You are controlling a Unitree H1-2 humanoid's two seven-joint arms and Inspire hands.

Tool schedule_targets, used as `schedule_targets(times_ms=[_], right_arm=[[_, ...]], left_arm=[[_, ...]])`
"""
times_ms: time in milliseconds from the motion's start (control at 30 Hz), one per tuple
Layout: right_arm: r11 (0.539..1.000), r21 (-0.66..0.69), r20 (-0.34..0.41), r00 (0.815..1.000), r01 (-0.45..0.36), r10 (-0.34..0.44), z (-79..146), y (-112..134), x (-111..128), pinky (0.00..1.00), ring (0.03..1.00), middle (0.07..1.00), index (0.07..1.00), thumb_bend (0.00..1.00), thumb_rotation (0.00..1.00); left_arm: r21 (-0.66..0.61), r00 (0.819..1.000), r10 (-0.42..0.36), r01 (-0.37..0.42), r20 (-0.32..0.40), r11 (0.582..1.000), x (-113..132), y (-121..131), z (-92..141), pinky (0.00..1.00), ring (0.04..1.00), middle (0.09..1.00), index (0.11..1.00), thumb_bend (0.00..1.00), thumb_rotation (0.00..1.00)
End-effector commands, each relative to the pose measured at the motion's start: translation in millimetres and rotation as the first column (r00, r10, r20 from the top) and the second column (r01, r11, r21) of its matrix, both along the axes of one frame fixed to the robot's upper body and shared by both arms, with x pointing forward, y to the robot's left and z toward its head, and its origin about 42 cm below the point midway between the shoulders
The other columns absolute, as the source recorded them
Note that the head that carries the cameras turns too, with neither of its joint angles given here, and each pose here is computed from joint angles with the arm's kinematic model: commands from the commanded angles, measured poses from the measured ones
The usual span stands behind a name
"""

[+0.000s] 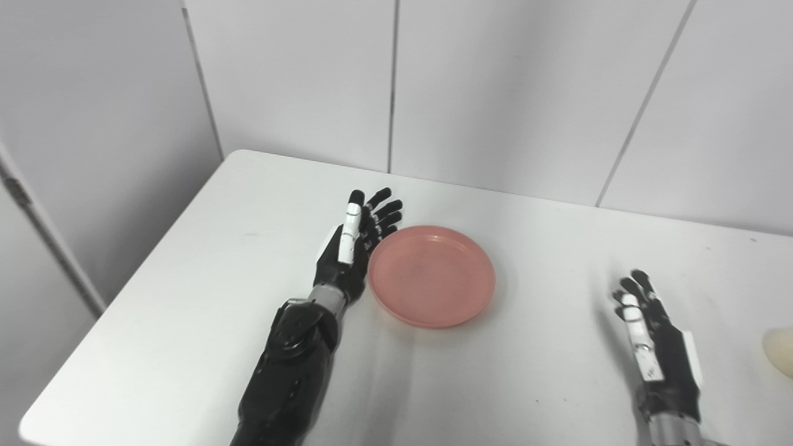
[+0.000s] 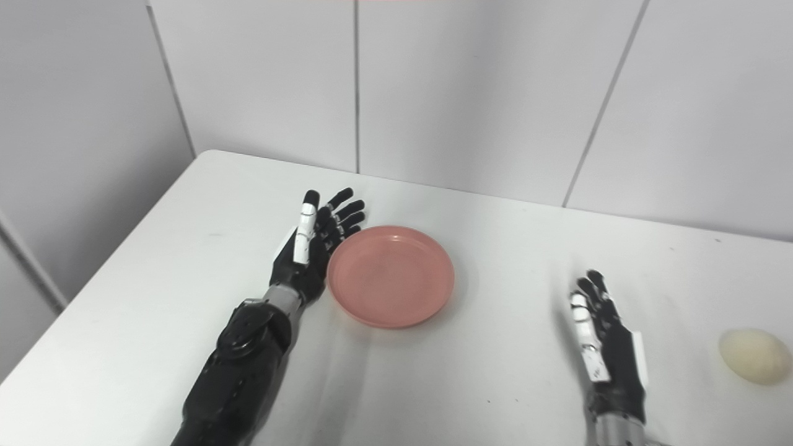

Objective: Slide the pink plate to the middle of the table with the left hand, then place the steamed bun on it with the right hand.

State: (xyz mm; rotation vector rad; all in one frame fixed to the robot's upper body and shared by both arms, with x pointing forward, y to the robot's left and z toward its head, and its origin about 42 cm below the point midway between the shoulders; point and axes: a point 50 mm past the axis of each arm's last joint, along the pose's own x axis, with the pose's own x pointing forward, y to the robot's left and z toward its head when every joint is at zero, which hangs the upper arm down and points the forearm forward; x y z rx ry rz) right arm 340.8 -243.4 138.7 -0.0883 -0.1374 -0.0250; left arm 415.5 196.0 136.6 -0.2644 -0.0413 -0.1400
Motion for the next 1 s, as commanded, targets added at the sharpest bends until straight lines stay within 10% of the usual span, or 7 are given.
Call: schedule_targets(times_ms=[0, 967], right_arm=[[1.0, 0.003, 0.091, 0.996, -0.012, 0.012, 17, 11, 3, 0.89, 0.879, 0.905, 0.916, 0.48, 0.8], [0.999, -0.051, 0.109, 0.994, 0.01, -0.004, 21, 37, 13, 0.88, 0.895, 0.904, 0.919, 0.53, 0.83]], left_arm=[[0.007, 1.0, -0.011, 0.011, 0.015, 1.0, -3, -2, 5, 0.92, 0.902, 0.875, 0.871, 0.72, 1.0], [-0.031, 0.976, -0.215, 0.214, -0.024, 0.976, -48, -51, -4, 1.0, 0.985, 0.969, 0.931, 0.65, 1.0]])
